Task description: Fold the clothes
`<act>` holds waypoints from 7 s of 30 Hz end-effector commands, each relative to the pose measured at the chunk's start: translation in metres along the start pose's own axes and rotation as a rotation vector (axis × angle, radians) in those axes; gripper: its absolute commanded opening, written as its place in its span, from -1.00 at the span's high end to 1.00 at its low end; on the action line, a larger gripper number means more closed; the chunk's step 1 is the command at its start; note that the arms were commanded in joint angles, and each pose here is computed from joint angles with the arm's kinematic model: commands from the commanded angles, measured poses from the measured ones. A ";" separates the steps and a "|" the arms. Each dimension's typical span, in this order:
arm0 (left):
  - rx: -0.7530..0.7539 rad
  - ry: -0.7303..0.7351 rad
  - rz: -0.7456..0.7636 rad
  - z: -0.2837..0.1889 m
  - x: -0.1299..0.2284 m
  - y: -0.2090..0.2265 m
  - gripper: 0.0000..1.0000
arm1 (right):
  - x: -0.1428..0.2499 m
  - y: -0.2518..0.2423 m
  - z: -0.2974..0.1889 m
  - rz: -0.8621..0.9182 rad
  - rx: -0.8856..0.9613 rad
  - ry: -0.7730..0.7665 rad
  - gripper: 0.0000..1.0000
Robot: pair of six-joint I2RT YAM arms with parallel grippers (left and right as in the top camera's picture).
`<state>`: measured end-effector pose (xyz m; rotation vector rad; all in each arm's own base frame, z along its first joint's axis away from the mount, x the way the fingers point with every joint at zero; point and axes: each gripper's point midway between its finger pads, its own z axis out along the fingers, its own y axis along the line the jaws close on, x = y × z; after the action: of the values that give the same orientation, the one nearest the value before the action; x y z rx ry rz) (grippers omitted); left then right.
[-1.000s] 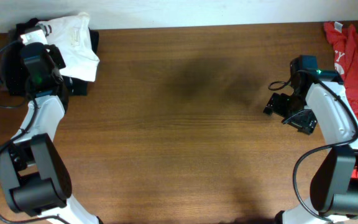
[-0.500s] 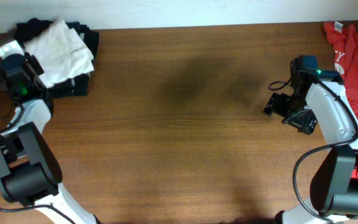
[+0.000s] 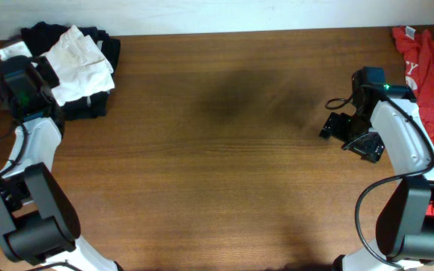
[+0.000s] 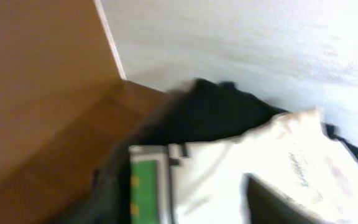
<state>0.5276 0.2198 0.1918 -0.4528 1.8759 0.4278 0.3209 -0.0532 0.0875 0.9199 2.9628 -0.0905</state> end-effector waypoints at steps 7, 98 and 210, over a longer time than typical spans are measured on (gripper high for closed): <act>0.110 0.118 -0.071 0.023 0.055 -0.025 0.98 | -0.007 -0.003 -0.002 0.008 0.011 -0.022 -0.97; 0.718 -0.258 -0.012 -0.342 0.147 -0.076 -0.99 | -0.007 -0.003 -0.002 0.008 0.011 -0.022 -0.97; 0.721 -0.260 -0.012 -0.343 0.147 -0.077 -0.99 | 0.093 0.005 -0.074 -0.440 -0.547 -1.389 -0.97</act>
<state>0.2435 -0.0321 0.1621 0.0748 1.6361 -0.2082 0.2460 0.0118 0.1580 -0.0082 1.6455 0.0764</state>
